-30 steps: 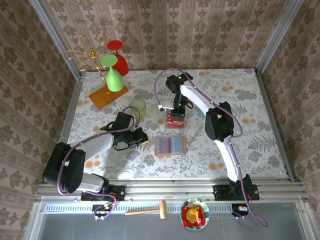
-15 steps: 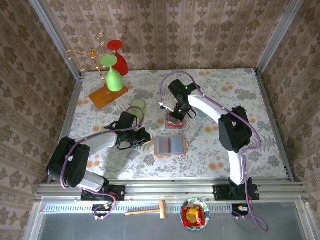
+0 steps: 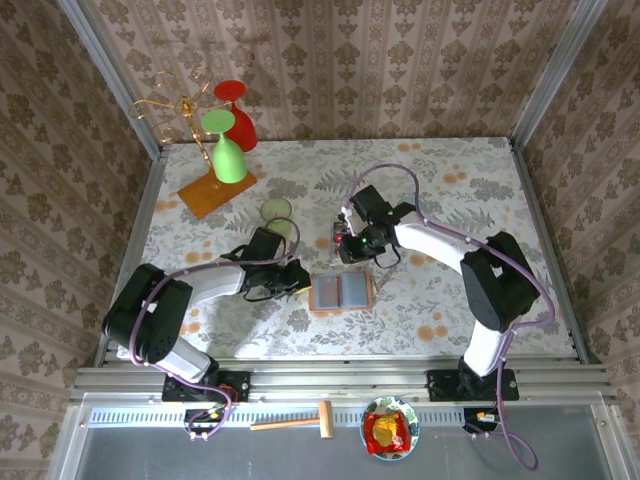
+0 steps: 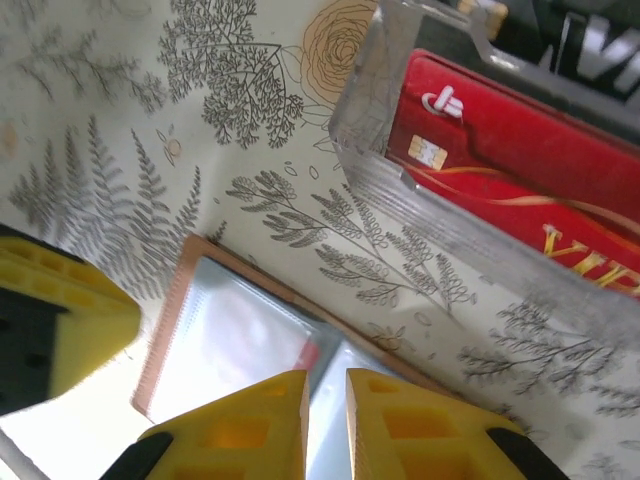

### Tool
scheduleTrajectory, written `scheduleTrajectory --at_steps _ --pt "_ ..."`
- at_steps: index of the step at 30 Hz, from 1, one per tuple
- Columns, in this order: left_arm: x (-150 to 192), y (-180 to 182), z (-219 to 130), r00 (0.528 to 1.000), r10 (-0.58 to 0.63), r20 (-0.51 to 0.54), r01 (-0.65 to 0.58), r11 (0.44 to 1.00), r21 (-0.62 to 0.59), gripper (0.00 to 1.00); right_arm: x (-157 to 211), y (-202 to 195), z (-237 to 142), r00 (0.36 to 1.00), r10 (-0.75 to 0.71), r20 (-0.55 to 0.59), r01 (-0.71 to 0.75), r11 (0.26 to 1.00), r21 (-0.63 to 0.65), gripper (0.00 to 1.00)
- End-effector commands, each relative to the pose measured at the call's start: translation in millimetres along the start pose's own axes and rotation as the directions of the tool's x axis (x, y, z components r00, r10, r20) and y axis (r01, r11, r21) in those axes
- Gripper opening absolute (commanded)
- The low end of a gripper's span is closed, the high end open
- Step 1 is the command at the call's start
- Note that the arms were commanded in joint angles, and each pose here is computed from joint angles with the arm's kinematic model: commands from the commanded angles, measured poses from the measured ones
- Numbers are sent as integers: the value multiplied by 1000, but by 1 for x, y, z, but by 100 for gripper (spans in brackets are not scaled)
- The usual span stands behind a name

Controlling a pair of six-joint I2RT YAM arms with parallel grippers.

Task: Take the credit cards out of the card holder

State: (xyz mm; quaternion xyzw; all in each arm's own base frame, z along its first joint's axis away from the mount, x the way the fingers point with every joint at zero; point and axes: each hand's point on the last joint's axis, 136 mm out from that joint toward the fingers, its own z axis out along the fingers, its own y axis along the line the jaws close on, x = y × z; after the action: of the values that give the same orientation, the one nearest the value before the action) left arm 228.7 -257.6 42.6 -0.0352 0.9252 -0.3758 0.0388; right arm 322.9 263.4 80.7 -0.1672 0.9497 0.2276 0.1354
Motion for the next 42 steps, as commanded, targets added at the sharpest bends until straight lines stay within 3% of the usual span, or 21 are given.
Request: scheduleTrajectory --at_steps 1,10,25,42 --pt "4 0 5 1000 -9 -5 9 1000 5 10 -12 26 -10 986 146 82 -135 983 -124 18" --pt "16 12 13 999 -28 -29 28 999 -17 10 18 45 0 961 276 -27 -276 945 -173 17" --pt "18 23 18 999 -38 -35 36 998 -47 9 48 53 29 933 339 -121 -356 918 -177 28" --pt "19 21 17 999 -38 -38 36 998 -47 9 65 48 48 913 369 -175 -392 911 -127 33"
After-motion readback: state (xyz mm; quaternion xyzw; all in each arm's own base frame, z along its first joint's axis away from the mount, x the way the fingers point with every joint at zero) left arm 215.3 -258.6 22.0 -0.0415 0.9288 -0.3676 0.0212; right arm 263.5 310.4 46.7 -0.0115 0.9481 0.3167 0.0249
